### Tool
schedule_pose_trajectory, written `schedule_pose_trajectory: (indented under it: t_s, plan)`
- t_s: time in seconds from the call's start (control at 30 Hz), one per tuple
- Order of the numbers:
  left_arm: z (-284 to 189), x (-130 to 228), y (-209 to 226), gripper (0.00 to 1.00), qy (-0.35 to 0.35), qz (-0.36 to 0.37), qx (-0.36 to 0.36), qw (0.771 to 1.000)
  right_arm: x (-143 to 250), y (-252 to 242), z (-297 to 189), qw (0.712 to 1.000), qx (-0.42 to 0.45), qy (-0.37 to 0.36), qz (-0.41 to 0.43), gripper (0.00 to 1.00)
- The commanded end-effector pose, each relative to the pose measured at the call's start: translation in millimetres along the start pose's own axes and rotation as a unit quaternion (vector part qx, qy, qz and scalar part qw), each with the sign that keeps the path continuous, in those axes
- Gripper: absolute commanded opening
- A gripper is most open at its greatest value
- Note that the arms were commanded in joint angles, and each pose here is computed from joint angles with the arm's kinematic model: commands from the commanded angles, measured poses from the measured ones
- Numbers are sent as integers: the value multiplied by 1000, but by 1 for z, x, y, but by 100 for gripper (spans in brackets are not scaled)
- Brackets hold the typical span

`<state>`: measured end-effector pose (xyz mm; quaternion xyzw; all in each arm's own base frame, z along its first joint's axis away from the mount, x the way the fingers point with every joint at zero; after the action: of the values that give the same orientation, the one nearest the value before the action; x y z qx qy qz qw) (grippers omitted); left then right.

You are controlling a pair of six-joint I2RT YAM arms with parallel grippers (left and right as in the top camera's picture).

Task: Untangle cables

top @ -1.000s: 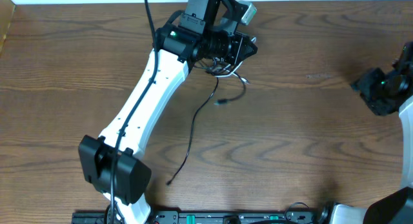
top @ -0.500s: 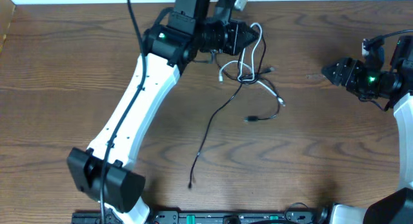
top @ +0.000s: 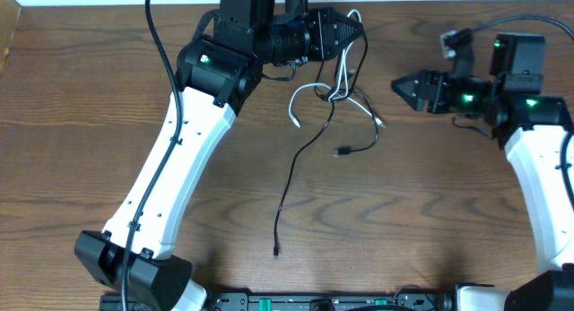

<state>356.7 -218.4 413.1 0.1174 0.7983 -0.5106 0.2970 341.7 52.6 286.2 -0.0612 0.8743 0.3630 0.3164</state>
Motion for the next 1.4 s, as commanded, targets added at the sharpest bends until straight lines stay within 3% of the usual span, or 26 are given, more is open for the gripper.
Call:
schedule_pose_trajectory:
  t_s: [0.0,0.3,0.47,0.53,0.63,0.87,1.0,1.1,1.37]
  plan:
    - [-6,-1,-10,8,2,-15,26,1000,-7,19,14,999,-32,-6,-12,63]
    - [-7,-3,-16,8,6,-22,52,998,-7,25,72,1000,-11,-2,-16,66]
    - [-9,-6,-25,8,7,-6,87,996,-4,12,96,999,30,-6,26,52]
    - [-12,-8,-26,7,3,-4,86,996,-2,2,97,996,70,-6,49,39]
    - [-23,-13,-24,7,-10,-2,82,997,5,-21,90,977,184,-14,109,27]
    - [-70,-35,-18,7,-74,12,60,995,31,-53,68,907,385,0,172,22]
    - [-95,-46,-8,7,-107,10,40,993,42,-60,58,886,429,26,176,16]
    - [-109,-53,3,8,-126,5,23,992,46,-63,53,879,437,41,183,6]
    - [-128,-63,18,8,-161,3,-8,987,53,-71,43,867,450,63,203,4]
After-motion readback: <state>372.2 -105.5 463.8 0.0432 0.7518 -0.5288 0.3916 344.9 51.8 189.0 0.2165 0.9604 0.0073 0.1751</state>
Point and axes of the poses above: each gripper's point midway between its finger pads, its own z axis out along the fingers, its own y axis along the line the jaws close on, x = y × z, the point moved 9 cm from there along -z, back along the fingers, and after that the axes turned 1 degree about -z, right-handed, at the moved point
